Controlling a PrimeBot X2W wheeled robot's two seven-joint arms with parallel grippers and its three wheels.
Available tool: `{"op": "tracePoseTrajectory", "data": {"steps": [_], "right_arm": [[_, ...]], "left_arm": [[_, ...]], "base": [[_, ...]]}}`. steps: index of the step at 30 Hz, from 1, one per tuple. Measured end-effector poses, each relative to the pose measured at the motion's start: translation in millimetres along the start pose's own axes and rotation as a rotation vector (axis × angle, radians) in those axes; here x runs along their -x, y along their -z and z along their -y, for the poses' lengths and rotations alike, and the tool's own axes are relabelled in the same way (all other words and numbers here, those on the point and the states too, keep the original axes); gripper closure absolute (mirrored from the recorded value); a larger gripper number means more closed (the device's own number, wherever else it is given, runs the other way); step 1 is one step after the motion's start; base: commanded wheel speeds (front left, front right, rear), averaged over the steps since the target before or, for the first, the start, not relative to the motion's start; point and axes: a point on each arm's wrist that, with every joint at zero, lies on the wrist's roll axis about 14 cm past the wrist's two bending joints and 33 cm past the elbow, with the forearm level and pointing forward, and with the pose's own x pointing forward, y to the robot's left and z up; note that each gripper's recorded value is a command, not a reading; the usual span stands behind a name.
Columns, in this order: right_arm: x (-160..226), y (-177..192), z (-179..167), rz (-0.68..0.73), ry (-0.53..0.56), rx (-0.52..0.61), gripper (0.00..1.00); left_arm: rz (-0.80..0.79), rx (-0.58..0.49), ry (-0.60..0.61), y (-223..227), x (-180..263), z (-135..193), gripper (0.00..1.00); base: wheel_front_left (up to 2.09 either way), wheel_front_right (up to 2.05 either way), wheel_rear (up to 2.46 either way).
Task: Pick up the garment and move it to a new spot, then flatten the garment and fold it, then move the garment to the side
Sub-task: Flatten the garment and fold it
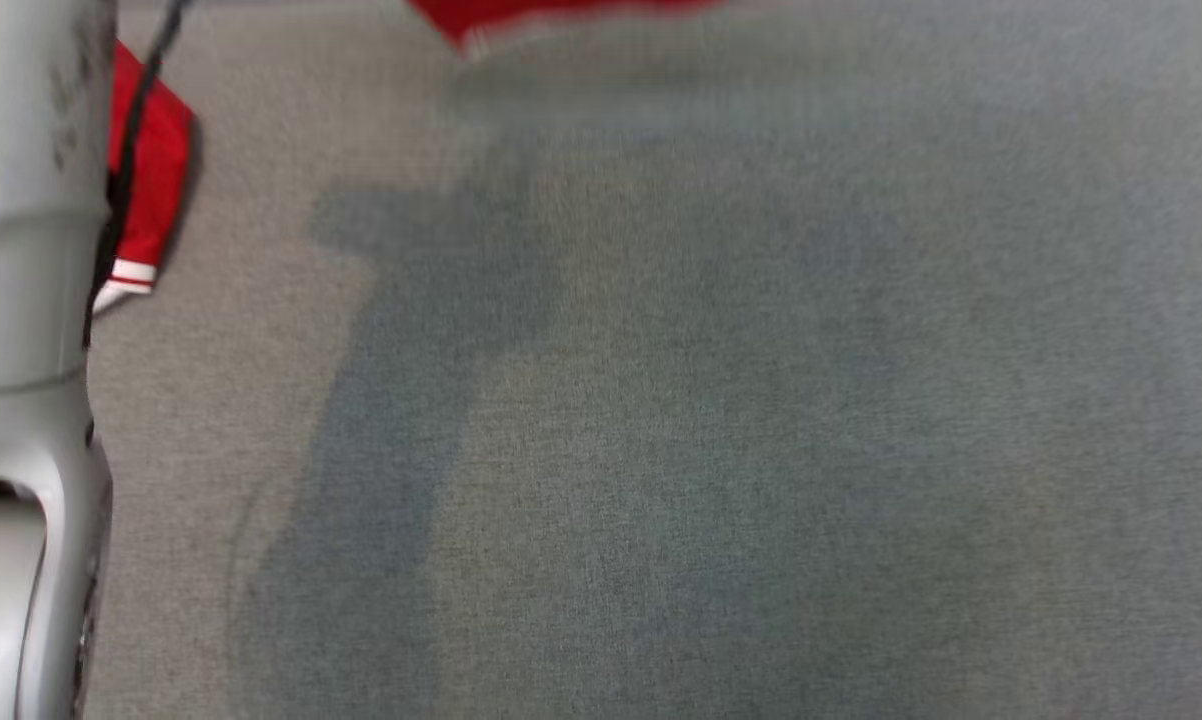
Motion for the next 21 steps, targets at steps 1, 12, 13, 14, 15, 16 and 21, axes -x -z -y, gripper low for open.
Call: {"op": "tracePoseTrajectory", "data": {"steps": [1,12,13,14,15,16,21], "right_arm": [[-7.2,10.8,0.8,-0.008,0.009,-0.003,1.00],[9.2,182.1,-71.7,-0.288,-0.042,-0.145,1.00],[22.6,202.9,-86.0,-0.337,-0.062,-0.165,1.00],[35.9,221.0,-99.3,-0.381,-0.080,-0.185,1.00],[45.8,233.2,-110.1,-0.411,-0.092,-0.207,1.00],[53.4,241.5,-119.2,-0.430,-0.103,-0.226,1.00],[76.4,251.3,-127.9,-0.454,-0.084,-0.313,1.00]], "left_arm": [[0.032,0.011,0.007,2.0,-7.6,0.2,1.00],[-0.212,0.120,-0.089,190.9,20.5,-36.5,1.00],[-0.266,0.130,-0.099,215.0,34.6,-39.4,1.00],[-0.319,0.136,-0.115,237.3,50.5,-43.3,1.00],[-0.357,0.147,-0.131,253.3,64.8,-46.8,1.00],[-0.383,0.161,-0.149,264.2,76.5,-50.5,1.00],[-0.388,0.207,-0.186,269.5,102.5,-58.3,1.00]], "base": [[0.00,0.00,0.00],[0.00,0.00,0.00],[0.00,0.00,0.00],[0.00,0.00,0.00],[0.00,0.00,0.00],[0.00,0.00,0.00],[0.00,0.00,0.00]]}}
